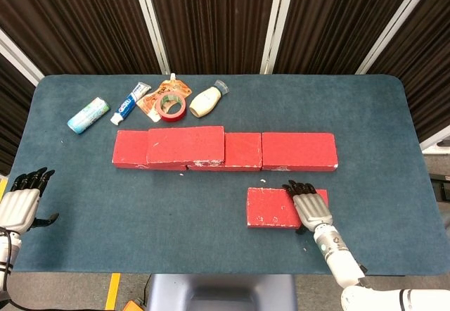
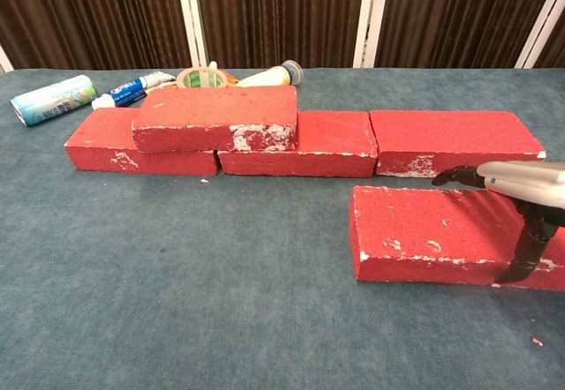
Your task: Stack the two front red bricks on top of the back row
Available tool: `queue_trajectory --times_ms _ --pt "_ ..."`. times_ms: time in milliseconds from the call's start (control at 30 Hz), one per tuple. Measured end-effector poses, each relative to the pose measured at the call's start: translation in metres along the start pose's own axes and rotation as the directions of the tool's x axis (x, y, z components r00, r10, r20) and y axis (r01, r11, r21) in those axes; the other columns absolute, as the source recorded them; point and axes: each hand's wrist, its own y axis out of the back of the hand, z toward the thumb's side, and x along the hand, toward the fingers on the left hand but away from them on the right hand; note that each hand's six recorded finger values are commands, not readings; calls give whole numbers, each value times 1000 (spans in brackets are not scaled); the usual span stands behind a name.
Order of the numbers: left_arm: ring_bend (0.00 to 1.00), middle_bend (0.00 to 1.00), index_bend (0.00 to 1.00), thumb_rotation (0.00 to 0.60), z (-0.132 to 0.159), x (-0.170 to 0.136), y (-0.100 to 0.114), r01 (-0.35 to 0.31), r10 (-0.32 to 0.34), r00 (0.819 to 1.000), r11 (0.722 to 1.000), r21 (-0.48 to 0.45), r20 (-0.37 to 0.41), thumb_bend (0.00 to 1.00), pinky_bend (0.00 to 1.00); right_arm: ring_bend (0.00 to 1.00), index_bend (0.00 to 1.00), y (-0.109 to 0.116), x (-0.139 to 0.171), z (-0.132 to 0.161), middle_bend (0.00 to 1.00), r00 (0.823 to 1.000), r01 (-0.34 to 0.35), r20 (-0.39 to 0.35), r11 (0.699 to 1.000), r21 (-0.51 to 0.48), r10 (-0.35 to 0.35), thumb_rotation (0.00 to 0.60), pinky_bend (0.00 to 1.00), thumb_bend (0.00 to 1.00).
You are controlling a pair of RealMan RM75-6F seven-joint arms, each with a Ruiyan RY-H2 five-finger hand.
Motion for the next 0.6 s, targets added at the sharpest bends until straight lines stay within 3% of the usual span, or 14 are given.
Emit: queue_trajectory --times_ms 300,600 --pt "0 0 0 600 -3 0 -2 5 -5 1000 1000 -4 -8 228 0 11 51 -6 -3 0 96 1000 -17 4 1000 11 17 600 0 0" --pt "0 0 0 600 -9 -1 -4 6 -6 1000 1000 -10 -21 230 0 188 64 -8 -6 3 223 1000 -7 6 1000 7 7 600 0 0"
